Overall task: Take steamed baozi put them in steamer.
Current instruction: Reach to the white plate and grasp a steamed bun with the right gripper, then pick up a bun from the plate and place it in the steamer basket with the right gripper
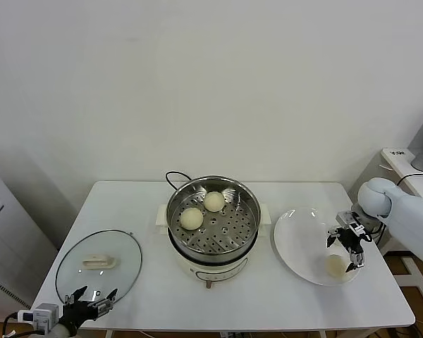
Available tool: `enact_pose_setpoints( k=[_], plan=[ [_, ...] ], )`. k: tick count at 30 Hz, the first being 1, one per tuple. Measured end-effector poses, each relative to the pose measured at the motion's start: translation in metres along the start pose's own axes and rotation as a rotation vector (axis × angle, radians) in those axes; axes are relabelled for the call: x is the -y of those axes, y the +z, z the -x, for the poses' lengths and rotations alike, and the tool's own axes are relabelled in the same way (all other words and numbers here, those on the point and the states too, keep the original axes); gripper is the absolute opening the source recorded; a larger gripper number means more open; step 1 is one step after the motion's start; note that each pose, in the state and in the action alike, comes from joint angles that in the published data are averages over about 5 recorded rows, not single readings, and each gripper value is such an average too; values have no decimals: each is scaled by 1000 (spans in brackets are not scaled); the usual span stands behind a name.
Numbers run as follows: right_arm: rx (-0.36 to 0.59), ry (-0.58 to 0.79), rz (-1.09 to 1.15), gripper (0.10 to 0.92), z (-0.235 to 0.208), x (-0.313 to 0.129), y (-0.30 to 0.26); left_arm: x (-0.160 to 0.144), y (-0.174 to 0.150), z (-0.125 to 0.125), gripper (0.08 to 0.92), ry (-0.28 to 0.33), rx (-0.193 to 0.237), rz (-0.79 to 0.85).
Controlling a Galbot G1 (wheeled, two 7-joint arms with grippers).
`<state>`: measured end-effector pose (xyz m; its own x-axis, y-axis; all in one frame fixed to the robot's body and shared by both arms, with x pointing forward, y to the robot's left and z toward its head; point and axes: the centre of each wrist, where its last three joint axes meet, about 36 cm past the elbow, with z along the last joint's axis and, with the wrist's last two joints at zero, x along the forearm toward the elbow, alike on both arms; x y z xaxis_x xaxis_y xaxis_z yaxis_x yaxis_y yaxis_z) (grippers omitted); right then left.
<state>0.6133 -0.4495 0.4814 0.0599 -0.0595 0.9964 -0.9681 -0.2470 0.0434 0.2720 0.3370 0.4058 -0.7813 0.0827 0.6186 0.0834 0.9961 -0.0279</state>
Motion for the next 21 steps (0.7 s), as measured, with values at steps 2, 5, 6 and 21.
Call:
enact_pose_setpoints(
  k=[2, 5, 6, 21],
  plan=[
    [-4, -5, 2, 731, 4, 0, 0, 0, 0, 0, 823, 0, 0, 0],
    [-5, -10, 6, 669, 8, 0, 0, 0, 1, 0, 823, 0, 0, -1],
    [-5, -10, 8, 646, 10, 0, 0, 0, 1, 0, 823, 0, 0, -1],
    [8, -19, 32, 450, -1, 1, 4, 0, 2, 0, 823, -1, -1, -4]
  ],
)
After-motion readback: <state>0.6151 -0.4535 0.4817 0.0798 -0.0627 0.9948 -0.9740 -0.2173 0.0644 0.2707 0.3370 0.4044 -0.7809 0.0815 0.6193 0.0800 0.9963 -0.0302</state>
